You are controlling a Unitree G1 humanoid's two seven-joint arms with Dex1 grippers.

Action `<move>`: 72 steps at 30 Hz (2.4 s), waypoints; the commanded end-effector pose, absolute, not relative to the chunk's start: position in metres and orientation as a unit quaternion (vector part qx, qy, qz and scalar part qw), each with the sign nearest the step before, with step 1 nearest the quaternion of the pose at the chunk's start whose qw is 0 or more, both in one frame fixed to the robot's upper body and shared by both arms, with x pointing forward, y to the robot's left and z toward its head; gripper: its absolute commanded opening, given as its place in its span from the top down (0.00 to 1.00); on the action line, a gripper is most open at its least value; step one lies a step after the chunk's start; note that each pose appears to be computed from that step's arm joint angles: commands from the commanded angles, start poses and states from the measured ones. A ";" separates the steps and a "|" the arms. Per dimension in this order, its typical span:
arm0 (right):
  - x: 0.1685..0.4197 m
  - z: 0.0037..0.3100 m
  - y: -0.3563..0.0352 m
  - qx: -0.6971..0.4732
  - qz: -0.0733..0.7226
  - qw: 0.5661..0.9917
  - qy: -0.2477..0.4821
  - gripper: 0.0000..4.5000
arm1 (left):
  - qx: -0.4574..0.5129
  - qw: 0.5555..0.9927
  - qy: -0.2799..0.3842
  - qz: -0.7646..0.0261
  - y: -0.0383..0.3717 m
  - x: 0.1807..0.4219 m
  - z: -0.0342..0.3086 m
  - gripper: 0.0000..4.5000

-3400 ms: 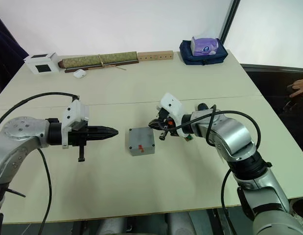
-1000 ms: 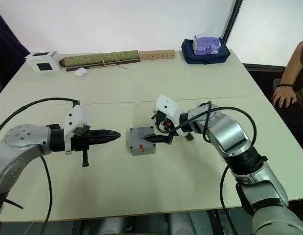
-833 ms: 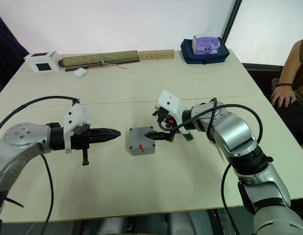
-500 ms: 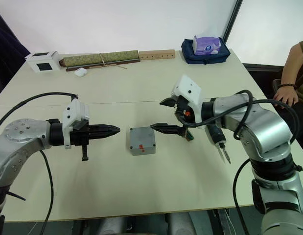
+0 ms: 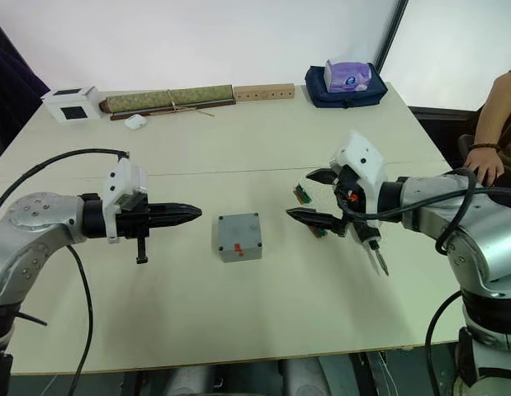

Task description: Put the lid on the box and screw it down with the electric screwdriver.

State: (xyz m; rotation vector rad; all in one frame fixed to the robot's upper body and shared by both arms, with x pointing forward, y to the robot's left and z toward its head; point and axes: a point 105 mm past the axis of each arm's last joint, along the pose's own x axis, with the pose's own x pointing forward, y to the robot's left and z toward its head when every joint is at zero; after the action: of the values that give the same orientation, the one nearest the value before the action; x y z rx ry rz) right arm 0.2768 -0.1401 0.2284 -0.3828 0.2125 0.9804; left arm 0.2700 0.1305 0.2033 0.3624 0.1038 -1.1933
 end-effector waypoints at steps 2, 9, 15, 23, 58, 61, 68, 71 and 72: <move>0.271 0.237 -0.141 -0.197 0.454 0.866 0.077 0.01 | 0.187 0.801 0.029 -0.568 0.127 0.271 0.212 1.00; 0.270 0.234 -0.142 -0.197 0.446 0.870 0.080 0.01 | 0.186 0.796 0.026 -0.576 0.123 0.271 0.211 1.00; 0.271 0.231 -0.145 -0.198 0.437 0.873 0.088 0.01 | 0.183 0.792 0.027 -0.582 0.121 0.271 0.209 1.00; 0.270 0.225 -0.151 -0.205 0.423 0.877 0.103 0.01 | 0.178 0.789 0.028 -0.587 0.118 0.272 0.207 1.00; 0.268 0.217 -0.162 -0.216 0.398 0.883 0.125 0.01 | 0.176 0.773 0.027 -0.609 0.111 0.274 0.203 1.00; 0.268 0.216 -0.164 -0.214 0.392 0.885 0.130 0.01 | 0.175 0.772 0.027 -0.610 0.111 0.275 0.203 1.00; 0.275 0.208 -0.171 -0.204 0.367 0.895 0.148 0.01 | 0.183 0.758 0.030 -0.625 0.103 0.277 0.196 1.00; 0.283 0.204 -0.178 -0.200 0.341 0.905 0.158 0.01 | 0.182 0.753 0.028 -0.631 0.099 0.279 0.195 1.00; 0.285 0.203 -0.180 -0.200 0.335 0.907 0.161 0.01 | 0.182 0.752 0.027 -0.633 0.098 0.279 0.195 1.00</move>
State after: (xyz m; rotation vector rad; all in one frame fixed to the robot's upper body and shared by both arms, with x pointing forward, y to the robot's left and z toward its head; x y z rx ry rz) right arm 0.2808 -0.1758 0.1954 -0.3942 0.3600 0.7331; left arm 0.2786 0.1000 0.1866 0.3593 0.0995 -1.3742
